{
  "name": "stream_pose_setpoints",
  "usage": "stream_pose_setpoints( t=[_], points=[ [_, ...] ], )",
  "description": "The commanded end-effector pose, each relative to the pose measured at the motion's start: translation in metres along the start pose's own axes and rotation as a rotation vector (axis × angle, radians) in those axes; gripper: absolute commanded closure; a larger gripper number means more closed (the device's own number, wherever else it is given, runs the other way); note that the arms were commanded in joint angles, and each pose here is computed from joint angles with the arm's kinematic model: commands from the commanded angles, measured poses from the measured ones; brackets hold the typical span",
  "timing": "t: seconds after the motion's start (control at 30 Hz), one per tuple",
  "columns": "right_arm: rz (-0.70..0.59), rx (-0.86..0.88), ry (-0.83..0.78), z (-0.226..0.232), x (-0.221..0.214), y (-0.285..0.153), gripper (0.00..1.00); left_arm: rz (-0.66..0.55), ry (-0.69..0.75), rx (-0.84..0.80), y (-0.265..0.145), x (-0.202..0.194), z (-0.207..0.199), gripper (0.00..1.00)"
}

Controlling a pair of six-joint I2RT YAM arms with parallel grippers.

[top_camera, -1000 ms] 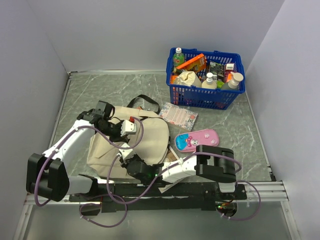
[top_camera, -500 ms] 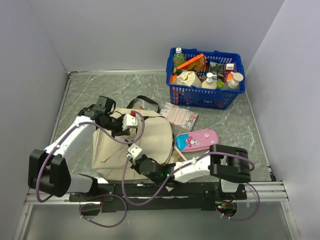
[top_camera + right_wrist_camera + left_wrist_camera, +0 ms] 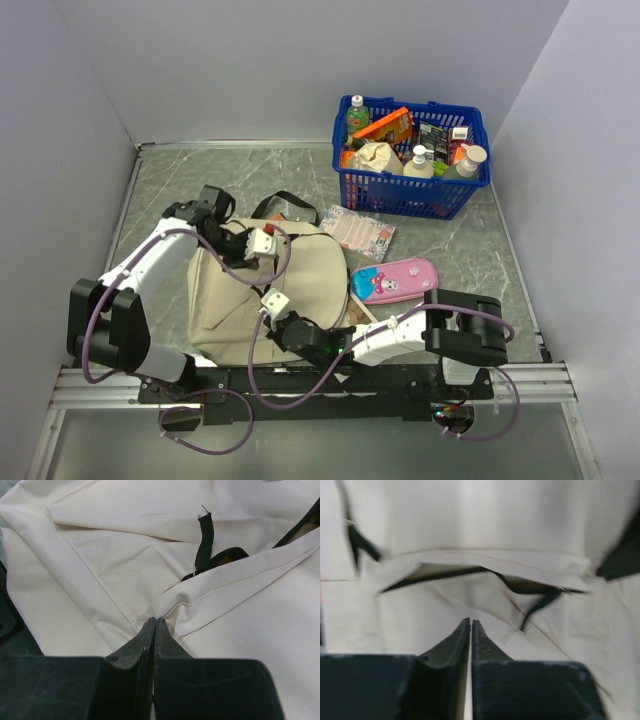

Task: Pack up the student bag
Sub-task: Zip the student bag at the center of the board.

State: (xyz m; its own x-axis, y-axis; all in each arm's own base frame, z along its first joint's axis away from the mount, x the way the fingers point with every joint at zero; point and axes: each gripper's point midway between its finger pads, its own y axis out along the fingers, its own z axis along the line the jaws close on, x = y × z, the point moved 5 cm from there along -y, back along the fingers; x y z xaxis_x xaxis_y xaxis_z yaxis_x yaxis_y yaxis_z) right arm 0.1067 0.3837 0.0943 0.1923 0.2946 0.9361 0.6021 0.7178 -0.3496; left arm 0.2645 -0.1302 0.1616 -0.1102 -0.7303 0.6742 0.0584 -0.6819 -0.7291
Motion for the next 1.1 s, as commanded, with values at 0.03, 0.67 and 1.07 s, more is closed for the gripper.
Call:
stream_pose_setpoints(
  t=[0.03, 0.67, 1.07],
  points=[
    [-0.008, -0.005, 0.041, 0.000, 0.008, -0.006, 1.00, 0.003, 0.132, -0.126, -0.004, -0.011, -0.044, 0.68],
    [-0.009, -0.023, 0.051, -0.001, 0.005, -0.003, 1.00, -0.009, 0.178, -0.144, 0.020, -0.015, -0.047, 0.61],
    [-0.003, -0.020, 0.061, 0.000, 0.003, -0.002, 1.00, -0.008, 0.169, -0.117, 0.027, -0.009, -0.037, 0.99]
  ],
)
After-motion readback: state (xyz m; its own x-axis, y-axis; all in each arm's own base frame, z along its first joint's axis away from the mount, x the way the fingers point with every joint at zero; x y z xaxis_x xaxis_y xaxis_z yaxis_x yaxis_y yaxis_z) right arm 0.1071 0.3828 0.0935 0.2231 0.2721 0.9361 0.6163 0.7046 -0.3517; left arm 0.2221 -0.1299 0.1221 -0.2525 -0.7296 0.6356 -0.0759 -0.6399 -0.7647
